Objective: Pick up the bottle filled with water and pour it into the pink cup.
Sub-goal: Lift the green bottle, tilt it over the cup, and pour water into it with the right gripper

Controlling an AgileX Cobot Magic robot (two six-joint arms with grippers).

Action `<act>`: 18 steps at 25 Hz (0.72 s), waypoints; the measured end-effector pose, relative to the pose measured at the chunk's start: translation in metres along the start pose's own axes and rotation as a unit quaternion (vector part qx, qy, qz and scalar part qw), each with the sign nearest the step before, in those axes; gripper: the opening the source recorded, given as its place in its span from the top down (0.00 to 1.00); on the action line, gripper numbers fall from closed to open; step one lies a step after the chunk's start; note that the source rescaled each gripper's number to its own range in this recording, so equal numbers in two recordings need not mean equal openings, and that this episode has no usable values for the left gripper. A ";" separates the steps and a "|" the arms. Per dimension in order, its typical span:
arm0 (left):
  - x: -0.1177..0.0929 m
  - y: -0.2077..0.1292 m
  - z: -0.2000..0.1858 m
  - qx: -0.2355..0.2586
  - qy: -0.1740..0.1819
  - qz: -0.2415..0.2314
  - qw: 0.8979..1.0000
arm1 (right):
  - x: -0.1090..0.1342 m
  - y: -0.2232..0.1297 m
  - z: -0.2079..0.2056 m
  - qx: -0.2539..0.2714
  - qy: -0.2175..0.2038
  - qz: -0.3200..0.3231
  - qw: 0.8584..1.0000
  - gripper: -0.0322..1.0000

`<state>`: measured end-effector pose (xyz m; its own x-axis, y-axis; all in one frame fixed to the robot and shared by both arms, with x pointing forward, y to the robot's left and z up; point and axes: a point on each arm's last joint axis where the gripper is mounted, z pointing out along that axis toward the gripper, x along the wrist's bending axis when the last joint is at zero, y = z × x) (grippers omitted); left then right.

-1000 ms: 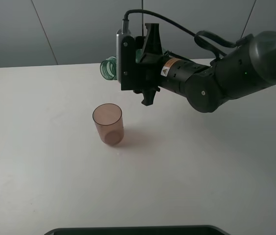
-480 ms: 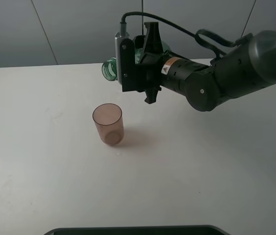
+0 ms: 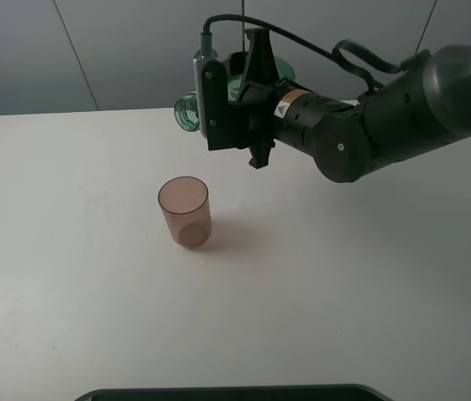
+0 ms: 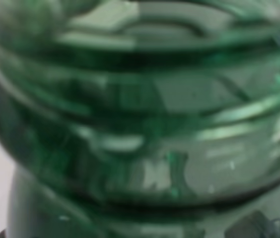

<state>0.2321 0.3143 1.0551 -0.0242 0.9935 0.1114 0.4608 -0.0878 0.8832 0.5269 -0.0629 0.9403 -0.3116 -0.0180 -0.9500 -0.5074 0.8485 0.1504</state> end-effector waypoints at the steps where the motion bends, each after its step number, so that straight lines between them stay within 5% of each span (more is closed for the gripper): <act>1: 0.000 0.000 0.000 0.000 0.000 0.000 1.000 | 0.000 0.000 0.000 0.002 0.000 0.001 1.000 0.97; 18: 0.000 0.000 0.000 0.000 0.000 0.000 1.000 | -0.004 -0.001 0.002 0.010 -0.005 -0.024 1.000 0.97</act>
<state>0.2321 0.3143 1.0551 -0.0242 0.9935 0.1114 0.4608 -0.0878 0.8832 0.5297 -0.0624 0.9432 -0.2790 -0.0531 -0.9588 -0.5048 0.8575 0.0994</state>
